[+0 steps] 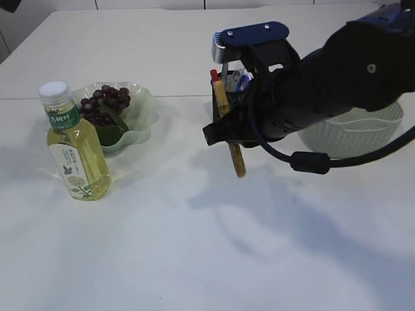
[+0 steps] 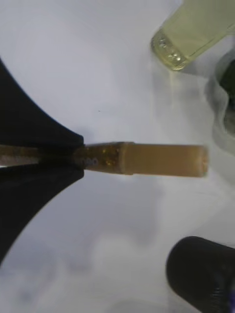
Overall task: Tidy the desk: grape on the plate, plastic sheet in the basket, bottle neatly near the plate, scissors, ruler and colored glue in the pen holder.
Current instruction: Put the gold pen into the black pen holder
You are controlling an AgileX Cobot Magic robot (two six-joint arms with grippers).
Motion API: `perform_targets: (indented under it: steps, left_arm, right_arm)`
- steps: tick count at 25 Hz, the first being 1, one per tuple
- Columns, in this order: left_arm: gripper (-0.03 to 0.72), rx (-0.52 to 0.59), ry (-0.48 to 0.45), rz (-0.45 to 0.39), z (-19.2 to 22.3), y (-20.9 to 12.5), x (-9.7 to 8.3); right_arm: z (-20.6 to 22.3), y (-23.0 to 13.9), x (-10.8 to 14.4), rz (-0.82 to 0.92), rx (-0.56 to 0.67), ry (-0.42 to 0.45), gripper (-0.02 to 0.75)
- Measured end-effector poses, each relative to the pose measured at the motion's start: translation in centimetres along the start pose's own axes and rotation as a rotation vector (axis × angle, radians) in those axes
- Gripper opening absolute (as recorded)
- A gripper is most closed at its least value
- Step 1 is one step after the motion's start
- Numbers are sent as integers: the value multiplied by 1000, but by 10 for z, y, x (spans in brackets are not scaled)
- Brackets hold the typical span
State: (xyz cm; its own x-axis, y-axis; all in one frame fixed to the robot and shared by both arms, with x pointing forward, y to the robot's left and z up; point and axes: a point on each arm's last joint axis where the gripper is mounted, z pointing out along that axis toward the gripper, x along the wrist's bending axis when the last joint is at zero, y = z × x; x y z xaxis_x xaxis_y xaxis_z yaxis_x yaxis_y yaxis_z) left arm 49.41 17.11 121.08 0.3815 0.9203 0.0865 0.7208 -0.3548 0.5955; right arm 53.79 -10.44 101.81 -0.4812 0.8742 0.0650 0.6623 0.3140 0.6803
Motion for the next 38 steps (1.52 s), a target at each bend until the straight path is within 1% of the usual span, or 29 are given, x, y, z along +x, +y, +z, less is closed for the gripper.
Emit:
perform_targets:
  steps: [6,8,11,16,18,21,24,30,38]
  left_arm:
    - [309,0,-2,-1,0,0,0]
    - [309,0,-2,-1,0,0,0]
    - [309,0,-2,-1,0,0,0]
    - [309,0,-2,-1,0,0,0]
    - [309,0,-2,-1,0,0,0]
    - [309,0,-2,-1,0,0,0]
    - [309,0,-2,-1,0,0,0]
    - [309,1,-5,-2,0,0,0]
    - [309,1,-5,-2,0,0,0]
  right_arm:
    - [-3,14,0,-94,-165,-10,82]
    - [-3,20,-5,-96,-225,-16,83]
    - [-3,36,-22,-74,-333,-43,83]
    - [-5,68,-58,-27,-520,-105,83]
    - [-4,80,-66,-19,-581,-116,83]
    - [8,92,-73,-16,-619,-124,83]
    - [26,98,-79,-13,-627,-129,83]
    - [67,95,-92,-2,-587,-142,83]
    - [97,97,-99,2,-574,-146,83]
